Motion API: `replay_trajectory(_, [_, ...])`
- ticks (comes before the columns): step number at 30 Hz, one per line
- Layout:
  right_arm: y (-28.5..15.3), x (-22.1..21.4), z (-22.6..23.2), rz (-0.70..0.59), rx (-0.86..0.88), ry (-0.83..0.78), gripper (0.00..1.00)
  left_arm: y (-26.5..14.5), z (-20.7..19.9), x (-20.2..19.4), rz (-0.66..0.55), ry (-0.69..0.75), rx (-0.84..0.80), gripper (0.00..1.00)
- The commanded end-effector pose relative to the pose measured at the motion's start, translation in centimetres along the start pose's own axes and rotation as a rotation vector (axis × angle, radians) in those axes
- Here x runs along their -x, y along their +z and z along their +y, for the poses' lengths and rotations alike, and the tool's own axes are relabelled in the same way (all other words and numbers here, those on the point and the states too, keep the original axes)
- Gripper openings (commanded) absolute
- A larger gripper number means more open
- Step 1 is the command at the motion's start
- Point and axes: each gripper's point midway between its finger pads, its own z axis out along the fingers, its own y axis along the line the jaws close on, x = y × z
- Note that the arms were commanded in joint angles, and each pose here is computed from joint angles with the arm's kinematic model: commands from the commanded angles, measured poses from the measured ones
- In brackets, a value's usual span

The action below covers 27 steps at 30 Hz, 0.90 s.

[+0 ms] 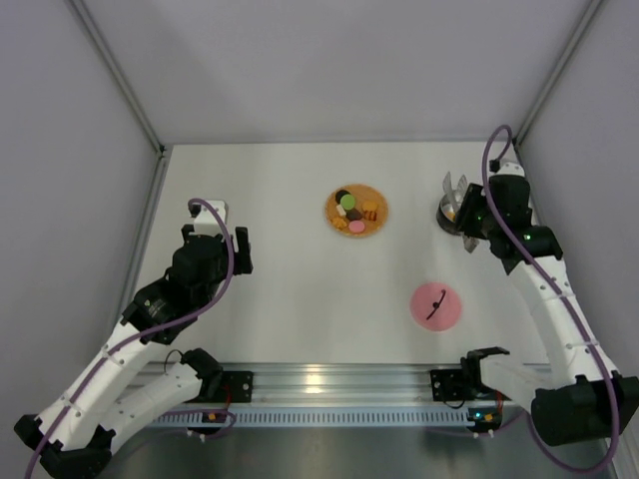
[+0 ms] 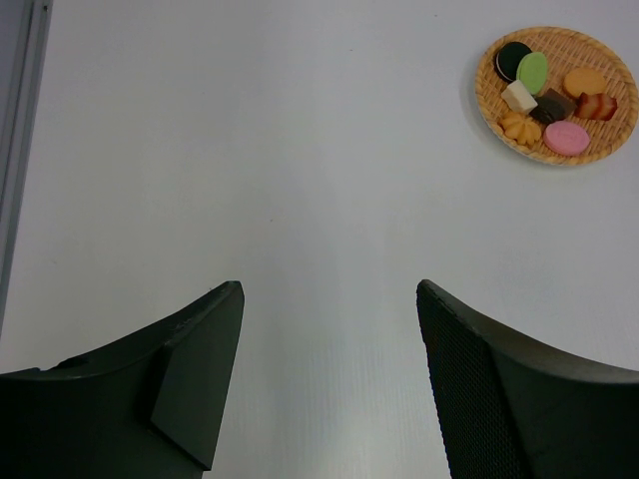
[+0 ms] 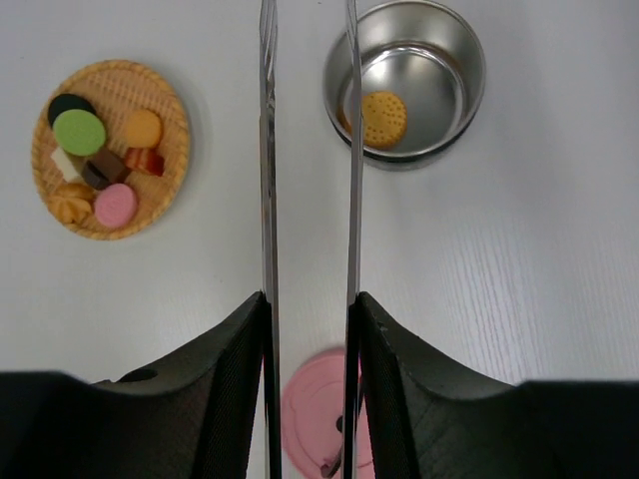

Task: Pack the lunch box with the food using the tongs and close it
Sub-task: Place the fake food in the packing box, then pick up the fake food from the plate.

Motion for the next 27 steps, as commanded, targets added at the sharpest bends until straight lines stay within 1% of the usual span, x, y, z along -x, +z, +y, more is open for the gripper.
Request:
replay_trajectory(1, [-1.3,2.9,4.0,-0.042,0.128,-0.040,0.39,0.1,-0.2,0.6,-0.027,-0.009,-0.005,0.75])
replay_trajectory(6, [-0.7,2.3,9.2,-0.019,0.207,-0.110,0.39,0.2,-0.1,0.5,-0.023,-0.008,-0.001,0.75])
replay_trajectory(7, [-0.2,1.5,11.0,0.011,0.236,-0.143,0.39,0.2,-0.1,0.5,-0.023,-0.006,-0.001,0.75])
replay_trajectory(13, [2.6,-0.9,16.9,0.081,0.343,-0.212,0.40,0.3,-0.2,0.5,-0.021,-0.006,0.000,0.75])
replay_trajectory(19, [4.9,-1.9,20.3,0.124,0.369,-0.259,0.40,0.4,-0.2,0.3,-0.016,-0.003,-0.001,0.75])
replay_trajectory(27, [6.5,-2.1,21.6,0.135,0.371,-0.262,0.47,0.5,-0.2,0.3,-0.012,-0.001,0.003,0.75])
